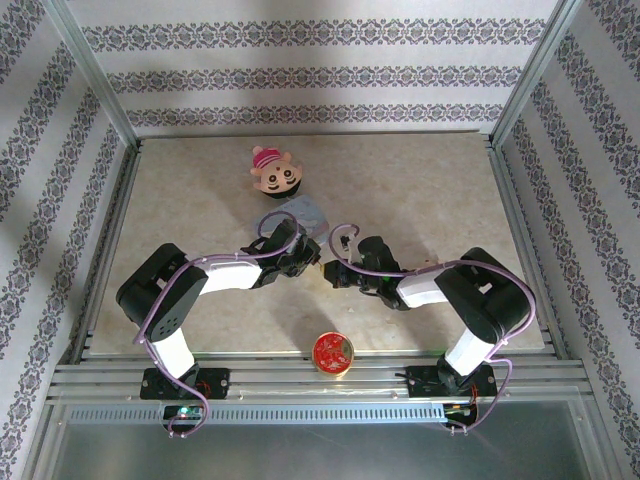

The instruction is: Unlock a padlock with a key

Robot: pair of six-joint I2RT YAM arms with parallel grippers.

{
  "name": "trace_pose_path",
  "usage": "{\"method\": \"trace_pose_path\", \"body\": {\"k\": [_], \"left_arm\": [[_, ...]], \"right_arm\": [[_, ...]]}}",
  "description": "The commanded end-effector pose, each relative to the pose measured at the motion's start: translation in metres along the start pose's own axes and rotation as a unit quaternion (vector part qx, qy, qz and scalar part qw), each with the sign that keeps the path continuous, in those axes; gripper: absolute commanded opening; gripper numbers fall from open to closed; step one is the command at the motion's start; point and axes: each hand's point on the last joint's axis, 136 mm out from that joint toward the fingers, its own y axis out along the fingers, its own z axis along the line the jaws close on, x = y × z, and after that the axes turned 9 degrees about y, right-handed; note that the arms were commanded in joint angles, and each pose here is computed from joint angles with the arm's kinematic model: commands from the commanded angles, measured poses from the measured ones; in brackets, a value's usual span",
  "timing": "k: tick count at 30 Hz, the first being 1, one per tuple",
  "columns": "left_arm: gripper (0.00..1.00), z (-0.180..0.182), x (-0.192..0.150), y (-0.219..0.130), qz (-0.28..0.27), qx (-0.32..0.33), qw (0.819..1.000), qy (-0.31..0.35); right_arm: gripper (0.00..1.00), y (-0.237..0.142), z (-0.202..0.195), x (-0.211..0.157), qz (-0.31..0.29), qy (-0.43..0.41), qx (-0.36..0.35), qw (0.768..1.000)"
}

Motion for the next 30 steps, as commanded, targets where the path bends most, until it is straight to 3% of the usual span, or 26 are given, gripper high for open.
{"method": "trace_pose_path", "body": {"k": [1, 30], "left_arm": [[0.00, 0.031, -0.050, 0.000, 0.113, 0.041, 0.992, -0.036], [0.00, 0.021, -0.053, -0.006, 0.123, 0.021, 0.991, -0.054]], "right_arm": [[0.00, -0.012, 0.042, 0.041, -0.062, -0.034, 0.064, 0.995], [0.00, -0.008, 0.051, 0.047, -0.016, 0.025, 0.106, 0.994]]}}
